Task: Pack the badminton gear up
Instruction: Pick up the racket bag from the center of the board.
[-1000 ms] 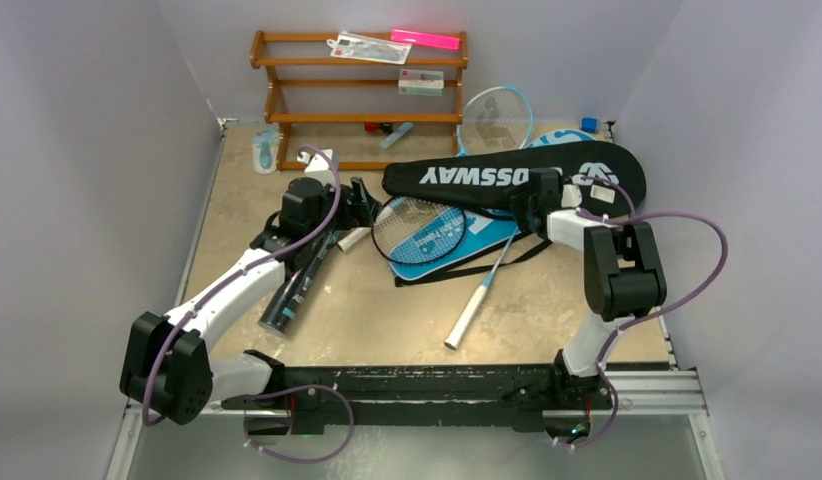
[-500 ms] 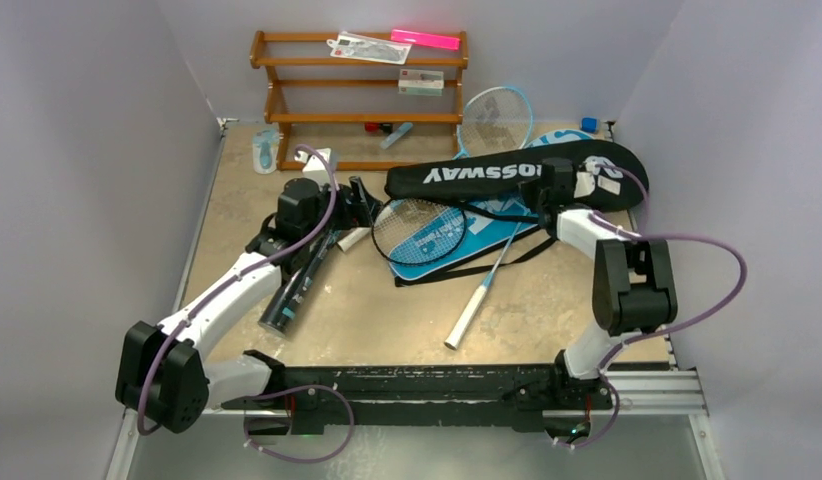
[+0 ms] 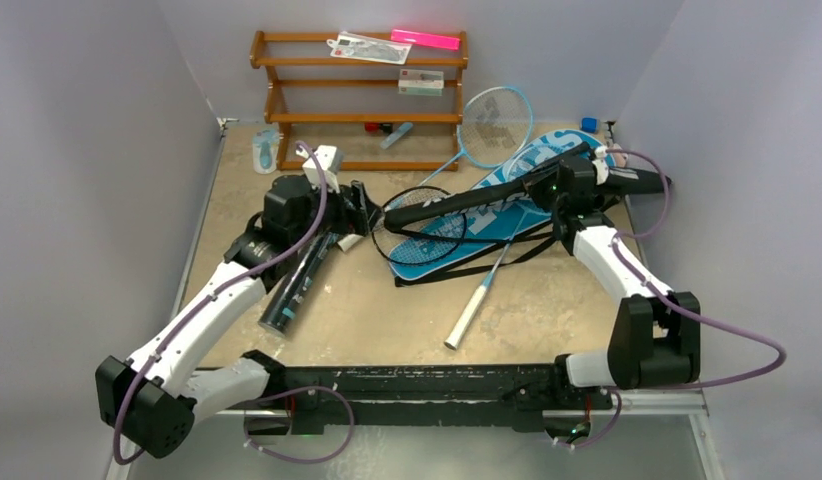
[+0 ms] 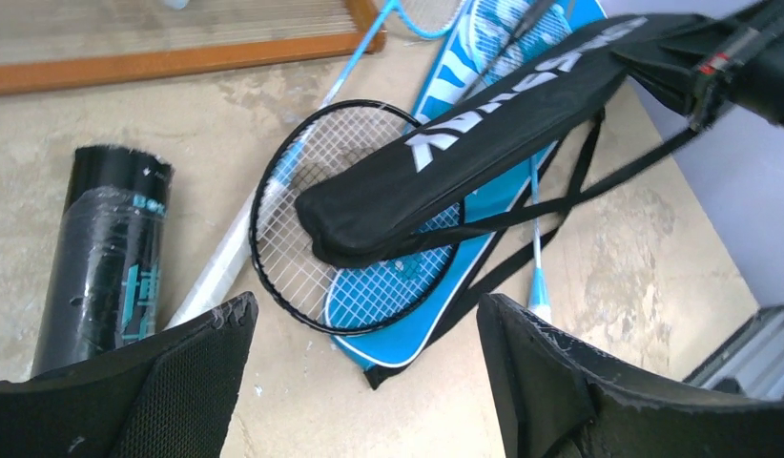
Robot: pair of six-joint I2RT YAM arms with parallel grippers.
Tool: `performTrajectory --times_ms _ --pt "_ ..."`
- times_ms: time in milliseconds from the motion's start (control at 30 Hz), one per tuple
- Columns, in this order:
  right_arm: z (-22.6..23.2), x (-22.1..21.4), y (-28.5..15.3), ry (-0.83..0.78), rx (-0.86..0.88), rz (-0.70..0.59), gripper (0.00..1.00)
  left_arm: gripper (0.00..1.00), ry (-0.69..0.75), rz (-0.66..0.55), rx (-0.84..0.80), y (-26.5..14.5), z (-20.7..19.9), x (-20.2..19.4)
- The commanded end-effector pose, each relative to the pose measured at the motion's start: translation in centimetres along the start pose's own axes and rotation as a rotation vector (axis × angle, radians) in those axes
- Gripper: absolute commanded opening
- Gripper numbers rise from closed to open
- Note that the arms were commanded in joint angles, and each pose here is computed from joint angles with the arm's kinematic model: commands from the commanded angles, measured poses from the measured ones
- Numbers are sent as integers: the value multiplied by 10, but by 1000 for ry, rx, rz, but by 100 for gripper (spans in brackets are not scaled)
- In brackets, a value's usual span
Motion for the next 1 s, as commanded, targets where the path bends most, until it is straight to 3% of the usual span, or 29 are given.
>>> performTrajectory --times_ms 0,400,533,733,967 --pt "26 -2 -21 -137 138 32 0 83 179 43 -61 -17 -29 8" --pt "37 -35 -46 -269 279 187 0 78 515 189 -252 33 -111 -50" --pt "34 -46 -53 -266 304 224 0 75 532 218 -301 60 -126 -70" --pt "31 -53 -62 -259 326 254 0 64 537 264 -315 97 -133 -98" --pt "29 -58 -69 -260 341 274 0 65 531 309 -255 120 -120 -122"
Point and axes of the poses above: each gripper's point midway between its finger pads, its own y axis out along the fingers, its own z axis along the line the jaws close on, x = y × z, the point moved 4 cm from there along -y, back along the fingers, and after that the axes turned 12 degrees about -y, right-handed, at the moved point
